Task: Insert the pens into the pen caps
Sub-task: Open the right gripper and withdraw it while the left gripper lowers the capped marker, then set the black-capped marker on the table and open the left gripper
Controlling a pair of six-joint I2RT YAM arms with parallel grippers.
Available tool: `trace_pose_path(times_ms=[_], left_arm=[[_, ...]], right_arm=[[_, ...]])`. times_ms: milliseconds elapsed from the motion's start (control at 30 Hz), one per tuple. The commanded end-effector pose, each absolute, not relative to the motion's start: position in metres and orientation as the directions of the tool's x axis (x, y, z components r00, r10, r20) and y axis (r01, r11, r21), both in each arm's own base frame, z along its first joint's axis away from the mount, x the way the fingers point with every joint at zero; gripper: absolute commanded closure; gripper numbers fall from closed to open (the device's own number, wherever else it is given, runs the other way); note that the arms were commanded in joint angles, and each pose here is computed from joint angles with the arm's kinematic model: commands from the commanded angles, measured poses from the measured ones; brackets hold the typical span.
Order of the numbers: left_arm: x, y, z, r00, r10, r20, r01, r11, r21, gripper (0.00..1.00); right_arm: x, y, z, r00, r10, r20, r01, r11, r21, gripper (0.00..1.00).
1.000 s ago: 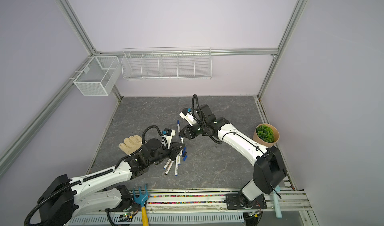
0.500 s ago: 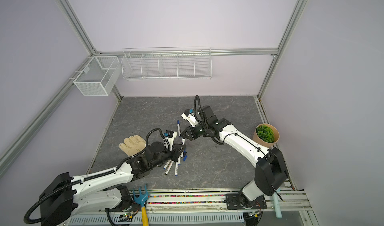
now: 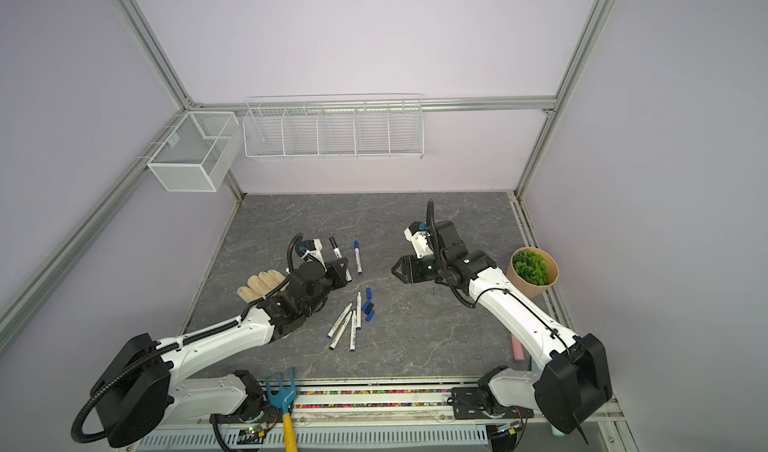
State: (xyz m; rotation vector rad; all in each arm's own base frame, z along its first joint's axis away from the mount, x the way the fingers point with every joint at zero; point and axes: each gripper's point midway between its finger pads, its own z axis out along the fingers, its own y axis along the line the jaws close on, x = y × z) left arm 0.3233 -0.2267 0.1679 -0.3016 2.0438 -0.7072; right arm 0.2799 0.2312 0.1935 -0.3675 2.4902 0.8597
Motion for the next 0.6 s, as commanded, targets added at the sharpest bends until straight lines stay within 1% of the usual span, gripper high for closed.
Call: trace_pose_path(times_ms=[0, 233, 367, 500, 567], left_arm=[[0.331, -0.219, 0.146, -0.634, -0.442, -0.635, -0.017, 0.828, -0.56, 1.0], [0.362, -0.218, 0.095, -0.758, -0.341, -0.557, -0.089, 0.899, -0.428, 1.0], [0.374, -0.223, 0.069, -0.825, -0.25, -0.507, -0.094, 0.945, -0.313, 1.0], [0.383, -0.226, 0.051, -0.856, -0.209, -0.473, -0.098, 0.963, -0.249, 0.96], [0.387, -0.226, 0.047, -0.857, -0.207, -0.471, -0.104, 0.966, -0.236, 0.93]], right_arm=[[0.284, 0.22, 0.175, -0.881, -0.053, -0.47, -0.311, 0.813, 0.493, 0.45], [0.284, 0.221, 0.172, -0.885, -0.064, -0.461, -0.314, 0.813, 0.49, 0.46], [0.283, 0.218, 0.175, -0.879, -0.071, -0.471, -0.323, 0.816, 0.48, 0.46], [0.282, 0.215, 0.178, -0.872, -0.074, -0.484, -0.329, 0.821, 0.467, 0.46], [0.281, 0.213, 0.178, -0.869, -0.075, -0.489, -0.33, 0.824, 0.46, 0.46]])
